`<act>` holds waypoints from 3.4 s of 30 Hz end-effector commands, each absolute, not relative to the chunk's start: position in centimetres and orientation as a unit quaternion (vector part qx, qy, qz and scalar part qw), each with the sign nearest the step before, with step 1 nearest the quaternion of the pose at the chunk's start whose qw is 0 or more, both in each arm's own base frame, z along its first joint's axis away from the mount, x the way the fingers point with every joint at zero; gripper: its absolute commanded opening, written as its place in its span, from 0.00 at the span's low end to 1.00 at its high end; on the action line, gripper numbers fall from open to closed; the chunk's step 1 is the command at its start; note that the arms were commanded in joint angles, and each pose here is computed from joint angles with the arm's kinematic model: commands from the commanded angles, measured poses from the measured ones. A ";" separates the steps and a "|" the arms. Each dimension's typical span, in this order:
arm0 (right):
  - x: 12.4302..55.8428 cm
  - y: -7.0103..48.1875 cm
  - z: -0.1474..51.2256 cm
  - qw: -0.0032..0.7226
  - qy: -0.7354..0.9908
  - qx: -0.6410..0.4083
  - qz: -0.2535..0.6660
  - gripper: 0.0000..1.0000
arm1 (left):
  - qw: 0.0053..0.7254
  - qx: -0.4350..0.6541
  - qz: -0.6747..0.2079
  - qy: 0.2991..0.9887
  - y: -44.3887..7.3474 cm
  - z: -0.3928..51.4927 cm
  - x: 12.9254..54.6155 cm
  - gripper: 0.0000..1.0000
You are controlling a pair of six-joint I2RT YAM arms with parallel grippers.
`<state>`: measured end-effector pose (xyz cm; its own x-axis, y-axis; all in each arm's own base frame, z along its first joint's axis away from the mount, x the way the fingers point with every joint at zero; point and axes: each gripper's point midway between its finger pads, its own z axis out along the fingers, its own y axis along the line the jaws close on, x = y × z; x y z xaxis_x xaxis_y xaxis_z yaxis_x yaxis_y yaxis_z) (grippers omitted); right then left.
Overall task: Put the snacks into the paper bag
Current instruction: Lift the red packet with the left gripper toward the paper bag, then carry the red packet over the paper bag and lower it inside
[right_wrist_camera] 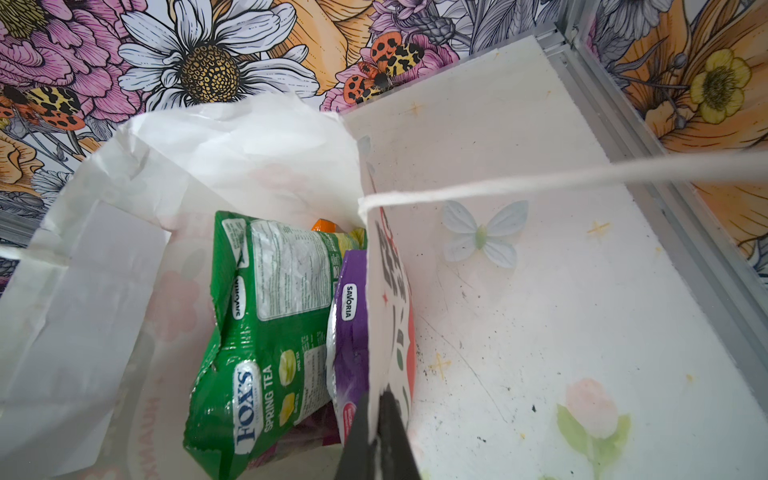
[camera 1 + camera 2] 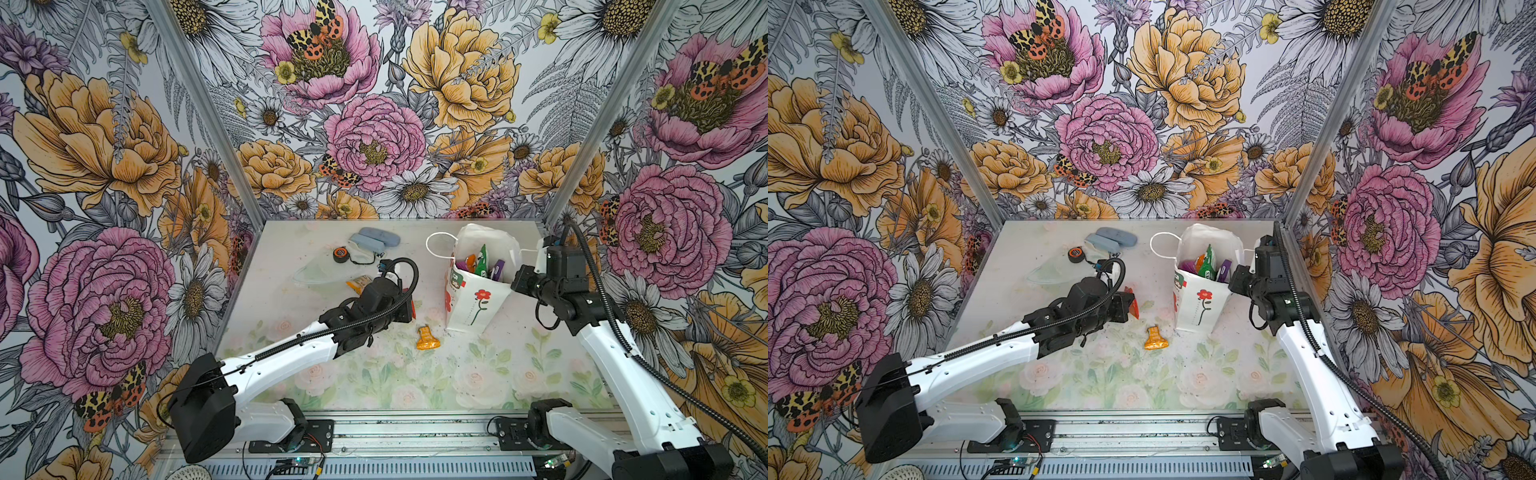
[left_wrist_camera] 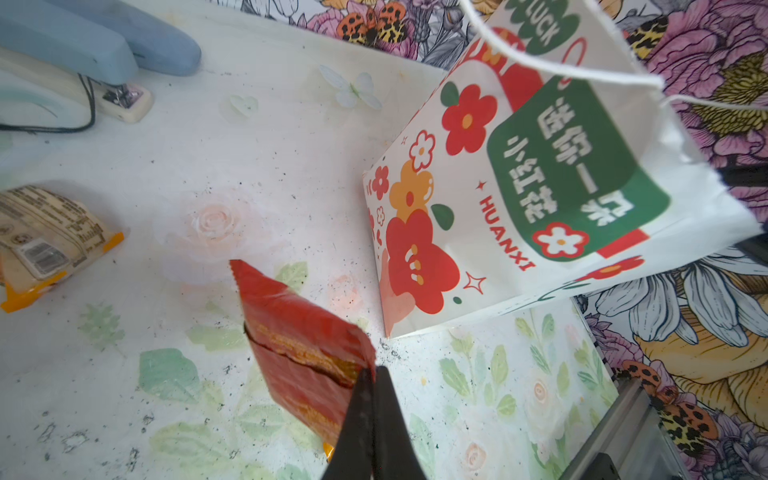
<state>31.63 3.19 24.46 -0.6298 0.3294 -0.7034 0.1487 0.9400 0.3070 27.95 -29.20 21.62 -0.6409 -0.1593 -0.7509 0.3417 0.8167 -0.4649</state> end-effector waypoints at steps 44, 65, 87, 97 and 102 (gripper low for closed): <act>32.2 4.1 25.9 0.426 0.882 0.137 0.146 0.00 | 0.524 0.198 -0.376 0.739 -39.2 46.2 32.4 0.00; 32.0 3.7 26.1 0.434 0.880 0.137 0.134 0.00 | 0.444 0.241 -0.325 0.800 -47.4 39.2 33.8 0.00; 32.1 3.7 25.9 0.432 0.882 0.137 0.133 0.00 | 0.410 0.204 -0.238 0.856 -45.9 32.9 37.4 0.00; 32.0 3.5 25.7 0.431 0.882 0.140 0.131 0.00 | 0.397 0.198 -0.228 0.867 -45.9 31.1 38.1 0.02; 31.9 3.5 25.7 0.431 0.882 0.140 0.130 0.00 | 0.406 0.205 -0.229 0.861 -45.7 32.2 37.7 0.23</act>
